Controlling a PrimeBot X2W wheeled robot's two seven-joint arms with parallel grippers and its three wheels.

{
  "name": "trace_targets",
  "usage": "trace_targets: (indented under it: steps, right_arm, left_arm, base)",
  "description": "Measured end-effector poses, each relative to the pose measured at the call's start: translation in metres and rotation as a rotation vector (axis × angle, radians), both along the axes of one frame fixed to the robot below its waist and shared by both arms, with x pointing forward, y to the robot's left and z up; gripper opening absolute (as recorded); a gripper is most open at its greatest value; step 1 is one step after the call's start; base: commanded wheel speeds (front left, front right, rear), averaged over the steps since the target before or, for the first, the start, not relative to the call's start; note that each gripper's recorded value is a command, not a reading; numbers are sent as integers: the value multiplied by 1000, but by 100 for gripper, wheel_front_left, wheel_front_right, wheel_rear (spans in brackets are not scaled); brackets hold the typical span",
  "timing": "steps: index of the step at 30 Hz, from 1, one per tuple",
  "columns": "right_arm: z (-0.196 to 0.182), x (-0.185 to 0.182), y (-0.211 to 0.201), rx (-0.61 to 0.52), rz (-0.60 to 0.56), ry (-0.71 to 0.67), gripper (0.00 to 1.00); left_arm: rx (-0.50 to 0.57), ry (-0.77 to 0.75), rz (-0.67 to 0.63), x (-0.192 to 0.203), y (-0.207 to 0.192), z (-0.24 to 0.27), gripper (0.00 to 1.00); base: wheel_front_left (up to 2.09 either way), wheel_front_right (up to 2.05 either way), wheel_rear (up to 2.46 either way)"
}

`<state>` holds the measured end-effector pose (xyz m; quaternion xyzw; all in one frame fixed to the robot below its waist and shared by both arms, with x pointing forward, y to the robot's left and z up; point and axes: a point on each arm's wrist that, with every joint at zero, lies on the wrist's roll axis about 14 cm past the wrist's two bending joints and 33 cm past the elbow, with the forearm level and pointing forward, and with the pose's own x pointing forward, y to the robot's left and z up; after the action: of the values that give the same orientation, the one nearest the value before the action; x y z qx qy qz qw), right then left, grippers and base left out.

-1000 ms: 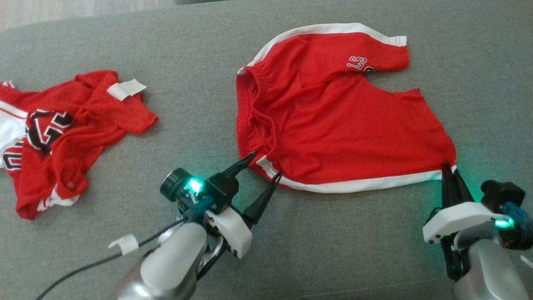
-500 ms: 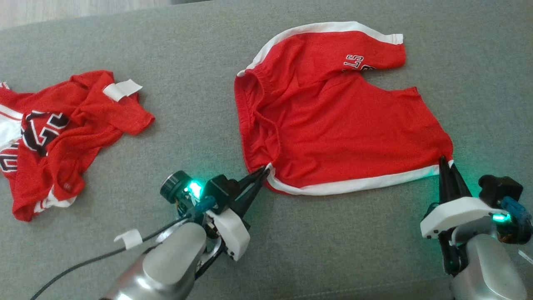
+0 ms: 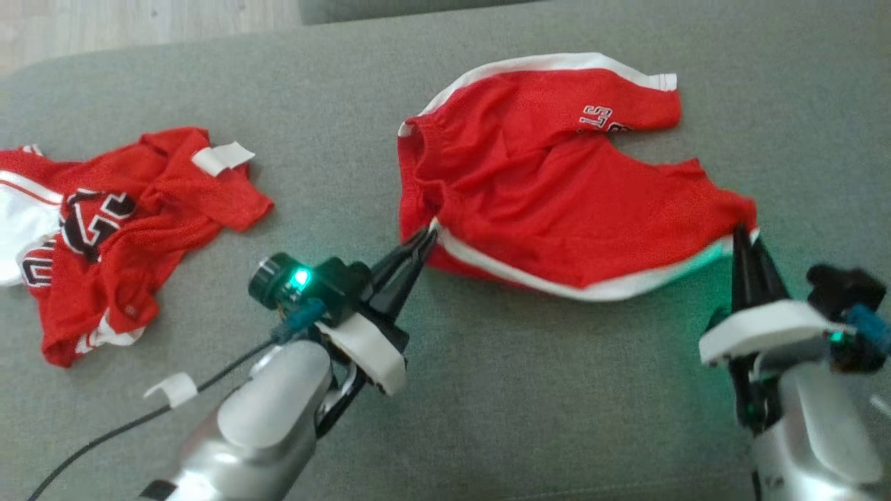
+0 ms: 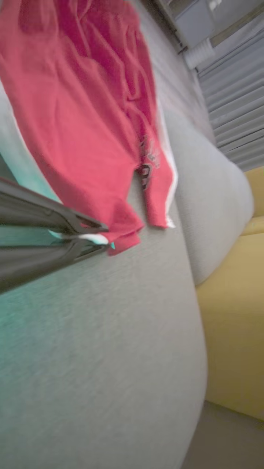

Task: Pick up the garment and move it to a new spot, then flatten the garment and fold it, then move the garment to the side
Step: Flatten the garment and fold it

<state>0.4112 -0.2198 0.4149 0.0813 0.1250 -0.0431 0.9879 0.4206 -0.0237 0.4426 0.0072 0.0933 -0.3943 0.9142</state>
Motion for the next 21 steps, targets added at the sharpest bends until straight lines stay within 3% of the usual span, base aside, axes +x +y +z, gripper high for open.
trace_targets:
  steps: [11, 17, 21]
  right_arm:
    - [160, 56, 20, 40, 79, -369, 0]
    - [253, 63, 26, 83, 128, -547, 0]
    - [290, 57, 31, 63, 161, -603, 0]
  left_arm:
    - [-201, -287, 113, 25, 27, 130, 0]
    - [-213, -480, 130, 35, 44, 219, 0]
    - [-217, -554, 143, 30, 54, 257, 0]
  base:
    - [0, 0, 0]
    - [0, 0, 0]
    - [0, 0, 0]
